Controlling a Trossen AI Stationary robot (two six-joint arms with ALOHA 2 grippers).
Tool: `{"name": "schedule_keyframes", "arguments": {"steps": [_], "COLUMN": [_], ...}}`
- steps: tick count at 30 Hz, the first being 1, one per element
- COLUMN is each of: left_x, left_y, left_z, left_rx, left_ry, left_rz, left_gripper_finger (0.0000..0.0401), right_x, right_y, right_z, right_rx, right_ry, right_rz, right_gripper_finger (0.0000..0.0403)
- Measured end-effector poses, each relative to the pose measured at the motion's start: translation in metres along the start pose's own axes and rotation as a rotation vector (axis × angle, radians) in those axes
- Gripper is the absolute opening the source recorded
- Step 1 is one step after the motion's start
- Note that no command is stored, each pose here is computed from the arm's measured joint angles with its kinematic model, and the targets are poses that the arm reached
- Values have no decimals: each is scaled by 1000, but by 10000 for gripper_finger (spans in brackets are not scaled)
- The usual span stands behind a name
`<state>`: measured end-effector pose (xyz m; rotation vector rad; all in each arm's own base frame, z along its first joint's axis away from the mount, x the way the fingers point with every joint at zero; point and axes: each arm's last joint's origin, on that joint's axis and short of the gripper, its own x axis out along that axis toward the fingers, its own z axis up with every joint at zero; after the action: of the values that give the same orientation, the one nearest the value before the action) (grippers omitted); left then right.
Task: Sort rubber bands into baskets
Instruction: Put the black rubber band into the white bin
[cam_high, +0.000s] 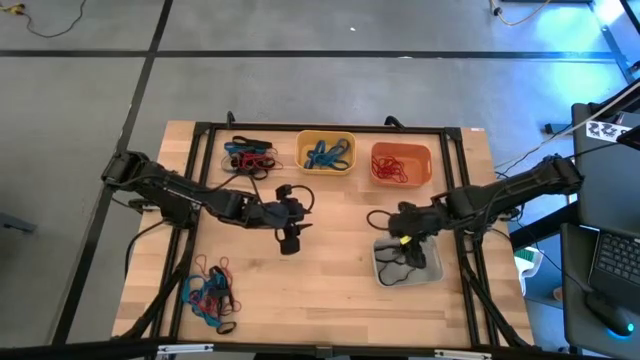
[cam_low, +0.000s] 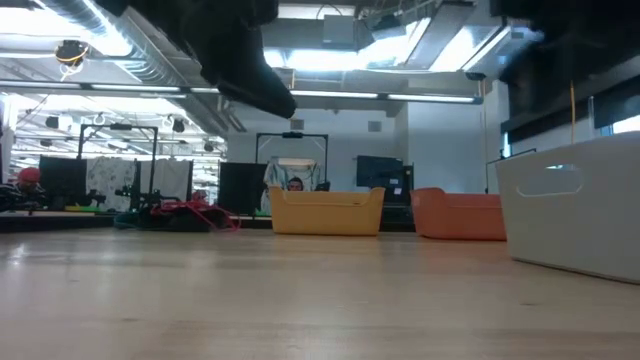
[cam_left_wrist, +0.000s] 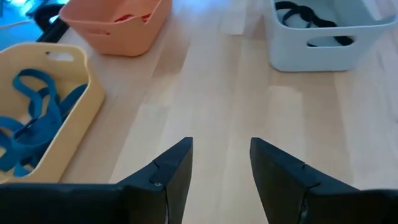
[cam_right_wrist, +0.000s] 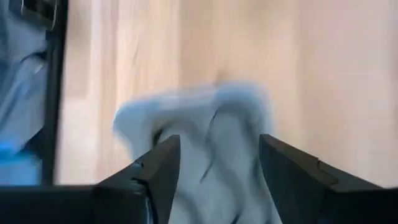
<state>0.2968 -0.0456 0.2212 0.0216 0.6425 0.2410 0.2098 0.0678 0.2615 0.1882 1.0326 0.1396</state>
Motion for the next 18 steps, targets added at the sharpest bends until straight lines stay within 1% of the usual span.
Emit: {"name": "schedule_keyframes", "arguments": {"steps": [4,7,10,12,14,18], "left_x": [1,2,2,3,4,4], "left_y": [5,11,21,30,41,69], "left_z": [-5,-12,-18,-22,-25,-35], "left_rx": [-27,-54,-84,-106,-126,-190], "left_ry": [61,127,188,227,264,387], "left_rz": [26,83,171,233,295,410], "left_gripper_finger": [159,159,159,159,159,159], "right_x": [-3,-2,3,7,13,24], "right_y": [-2,-3,-5,-6,-8,-10], "right_z": [12,17,20,23,25,28], "right_rx": [-115,-164,-200,-201,-204,-225], "right_ry": [-151,-207,-231,-242,-240,-237], "right_rz": [-161,-269,-369,-430,-499,-634], "right_gripper_finger": [212,211,211,211,211,211]}}
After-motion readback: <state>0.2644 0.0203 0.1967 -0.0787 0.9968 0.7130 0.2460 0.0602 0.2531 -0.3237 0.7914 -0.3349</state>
